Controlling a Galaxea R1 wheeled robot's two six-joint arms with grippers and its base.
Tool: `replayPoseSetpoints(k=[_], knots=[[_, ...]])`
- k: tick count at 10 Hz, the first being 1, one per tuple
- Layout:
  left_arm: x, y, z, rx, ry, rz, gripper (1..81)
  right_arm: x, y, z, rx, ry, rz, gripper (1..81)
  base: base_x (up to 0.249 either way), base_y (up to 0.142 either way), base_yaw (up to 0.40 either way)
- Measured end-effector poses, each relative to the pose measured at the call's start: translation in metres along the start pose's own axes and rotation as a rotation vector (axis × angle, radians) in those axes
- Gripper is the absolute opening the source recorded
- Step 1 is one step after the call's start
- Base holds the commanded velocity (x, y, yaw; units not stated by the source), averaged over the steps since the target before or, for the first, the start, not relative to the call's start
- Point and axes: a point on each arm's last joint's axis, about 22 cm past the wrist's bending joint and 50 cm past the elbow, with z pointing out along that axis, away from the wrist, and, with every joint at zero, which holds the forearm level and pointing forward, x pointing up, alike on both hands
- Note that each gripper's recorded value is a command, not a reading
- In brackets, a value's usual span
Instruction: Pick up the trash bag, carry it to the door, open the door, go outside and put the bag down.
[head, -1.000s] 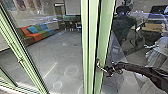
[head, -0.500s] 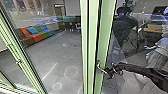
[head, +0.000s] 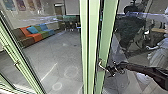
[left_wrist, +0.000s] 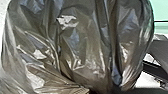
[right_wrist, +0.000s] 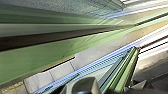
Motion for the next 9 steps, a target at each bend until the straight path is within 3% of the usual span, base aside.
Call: replayPoseSetpoints(k=[1,3,7,8,9], knots=[[-0.002,0.001,0.001,-0.001,-0.003,-0.001,1.0,0.013,0.01,-0.011,-0.011,0.012,-0.004,81.1,0.0,0.0,0.0],[0.002,0.001,0.0,0.001,-0.001,0.0,1.0,0.038,-0.007,-0.028,0.05,0.063,0.055,81.1,0.0,0.0,0.0],[0.0,0.001,0.0,0.0,-0.005,-0.003,1.0,0.088,-0.018,-0.073,0.132,0.16,0.115,81.1,0.0,0.0,0.0],[0.0,0.001,0.0,0.0,-0.006,-0.003,1.0,0.1,0.007,-0.087,0.072,0.168,0.12,81.1,0.0,0.0,0.0],[0.0,0.001,0.0,0.001,-0.005,-0.003,1.0,0.117,0.062,-0.099,0.0,0.188,0.157,81.1,0.0,0.0,0.0]])
